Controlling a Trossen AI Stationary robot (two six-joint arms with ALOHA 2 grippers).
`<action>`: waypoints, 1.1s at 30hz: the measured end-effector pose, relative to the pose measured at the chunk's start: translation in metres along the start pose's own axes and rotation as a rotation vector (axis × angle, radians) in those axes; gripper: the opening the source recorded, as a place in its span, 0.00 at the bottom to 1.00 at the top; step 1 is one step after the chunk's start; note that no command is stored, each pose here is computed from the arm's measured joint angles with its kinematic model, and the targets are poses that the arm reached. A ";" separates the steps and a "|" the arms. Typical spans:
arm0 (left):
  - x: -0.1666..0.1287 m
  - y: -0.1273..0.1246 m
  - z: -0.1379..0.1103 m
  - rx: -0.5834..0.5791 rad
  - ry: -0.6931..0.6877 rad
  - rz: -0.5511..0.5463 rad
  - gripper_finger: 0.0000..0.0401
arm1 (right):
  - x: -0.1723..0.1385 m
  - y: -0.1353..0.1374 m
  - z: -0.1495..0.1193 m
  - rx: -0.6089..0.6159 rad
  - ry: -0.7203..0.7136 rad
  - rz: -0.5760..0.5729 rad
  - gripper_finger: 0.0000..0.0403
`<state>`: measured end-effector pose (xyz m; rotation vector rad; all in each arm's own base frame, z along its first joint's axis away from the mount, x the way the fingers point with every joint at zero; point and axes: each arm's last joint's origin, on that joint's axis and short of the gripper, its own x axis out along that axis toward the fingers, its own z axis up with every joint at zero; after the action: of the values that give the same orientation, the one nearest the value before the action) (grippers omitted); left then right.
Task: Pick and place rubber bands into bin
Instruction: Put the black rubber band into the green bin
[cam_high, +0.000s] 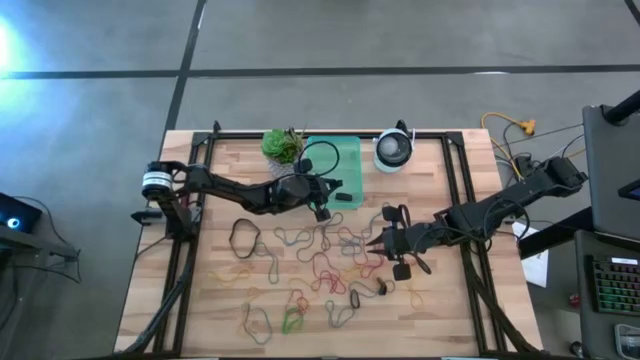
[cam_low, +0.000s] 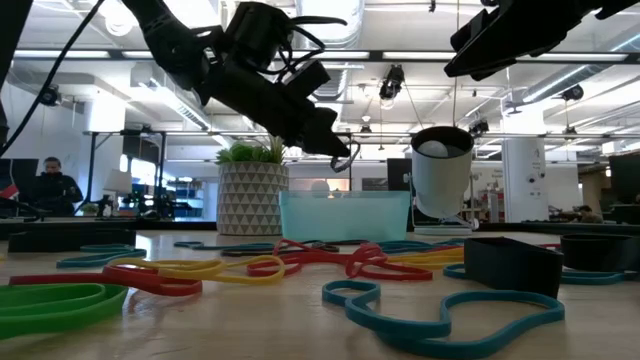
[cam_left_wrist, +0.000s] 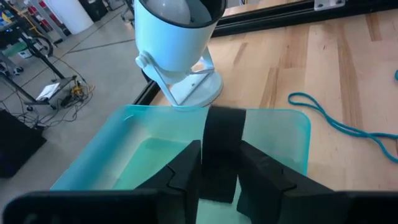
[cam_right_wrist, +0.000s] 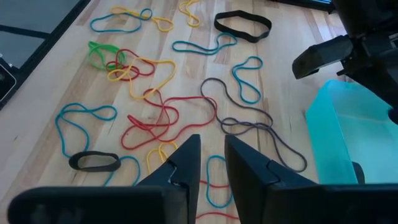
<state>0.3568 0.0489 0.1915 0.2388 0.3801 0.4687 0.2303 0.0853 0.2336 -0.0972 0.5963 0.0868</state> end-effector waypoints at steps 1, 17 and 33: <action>0.000 0.000 0.000 0.009 0.000 0.000 0.22 | 0.000 0.000 0.000 0.000 0.000 0.000 0.16; -0.039 -0.001 -0.001 0.157 0.261 -0.104 0.23 | 0.000 0.000 -0.002 -0.003 0.010 0.000 0.16; -0.151 0.014 -0.012 -0.073 0.553 -0.427 0.23 | 0.004 0.001 -0.024 0.096 0.115 0.053 0.16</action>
<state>0.2215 -0.0100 0.2301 -0.0523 0.9304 0.1171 0.2204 0.0836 0.2118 0.0067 0.7166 0.1043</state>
